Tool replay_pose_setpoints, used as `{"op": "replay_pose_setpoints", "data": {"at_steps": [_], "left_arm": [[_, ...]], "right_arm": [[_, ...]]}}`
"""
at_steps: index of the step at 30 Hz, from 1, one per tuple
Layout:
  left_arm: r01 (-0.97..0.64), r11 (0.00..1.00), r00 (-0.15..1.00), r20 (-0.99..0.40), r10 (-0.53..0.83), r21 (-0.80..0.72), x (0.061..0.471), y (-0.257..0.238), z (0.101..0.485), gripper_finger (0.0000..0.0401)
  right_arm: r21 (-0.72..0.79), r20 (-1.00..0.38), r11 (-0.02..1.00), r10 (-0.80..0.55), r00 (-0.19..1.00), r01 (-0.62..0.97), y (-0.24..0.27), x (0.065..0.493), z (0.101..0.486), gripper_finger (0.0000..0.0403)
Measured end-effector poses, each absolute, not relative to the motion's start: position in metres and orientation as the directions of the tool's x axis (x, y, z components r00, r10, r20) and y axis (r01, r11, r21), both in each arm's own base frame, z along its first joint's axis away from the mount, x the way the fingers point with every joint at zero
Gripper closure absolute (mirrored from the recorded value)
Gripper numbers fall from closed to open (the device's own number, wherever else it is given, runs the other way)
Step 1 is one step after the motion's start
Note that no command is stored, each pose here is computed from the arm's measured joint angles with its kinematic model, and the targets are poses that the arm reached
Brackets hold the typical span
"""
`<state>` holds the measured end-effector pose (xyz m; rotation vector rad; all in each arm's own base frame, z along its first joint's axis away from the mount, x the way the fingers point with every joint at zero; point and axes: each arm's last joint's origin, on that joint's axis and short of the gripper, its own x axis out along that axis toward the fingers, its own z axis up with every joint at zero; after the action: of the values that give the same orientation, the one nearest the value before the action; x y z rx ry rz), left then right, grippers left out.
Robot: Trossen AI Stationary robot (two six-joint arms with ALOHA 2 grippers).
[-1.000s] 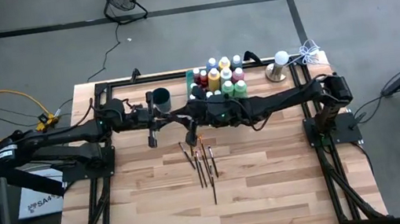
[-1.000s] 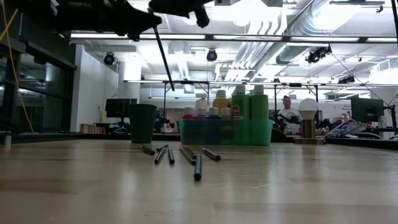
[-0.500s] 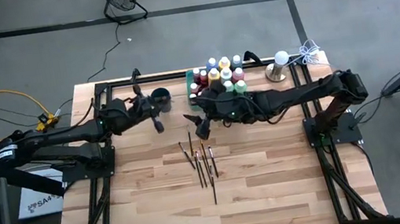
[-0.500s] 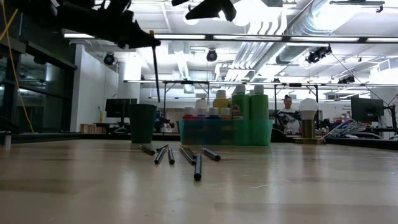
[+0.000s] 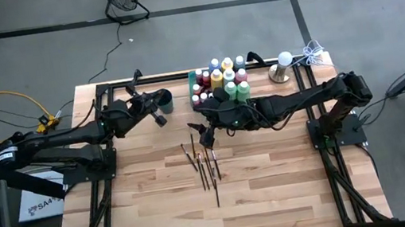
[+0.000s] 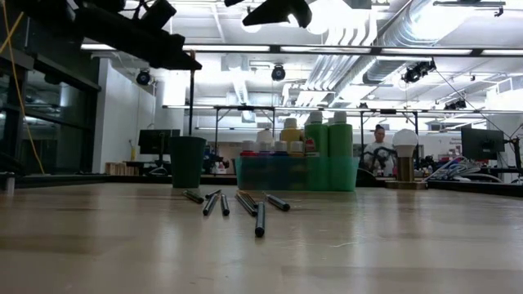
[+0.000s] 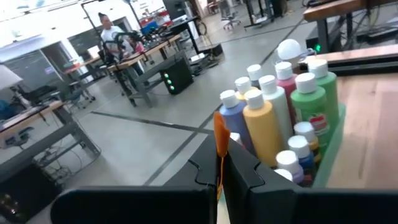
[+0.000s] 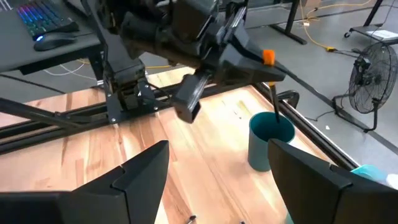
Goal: Pick & Place Paint Supplies
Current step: Put the gold black paint brush into the blue cup
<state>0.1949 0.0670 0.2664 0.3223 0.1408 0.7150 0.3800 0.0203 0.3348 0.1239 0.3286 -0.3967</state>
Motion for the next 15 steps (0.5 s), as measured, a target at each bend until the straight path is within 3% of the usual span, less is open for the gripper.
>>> {"op": "replay_pose_setpoints", "data": {"at_steps": [6,15], "left_arm": [[-0.635,0.717,0.745,-0.021,0.667,0.287,0.194,0.068,0.266,0.0399],[-0.705,0.704,0.696,-0.102,0.71,0.091,0.182,0.097,0.258,0.0399]], "right_arm": [[0.039,-0.337,0.901,-0.396,0.854,0.433,0.019,0.379,0.334,0.0137],[0.034,-0.349,0.894,-0.408,0.844,0.446,0.019,0.379,0.333,0.0137]]}}
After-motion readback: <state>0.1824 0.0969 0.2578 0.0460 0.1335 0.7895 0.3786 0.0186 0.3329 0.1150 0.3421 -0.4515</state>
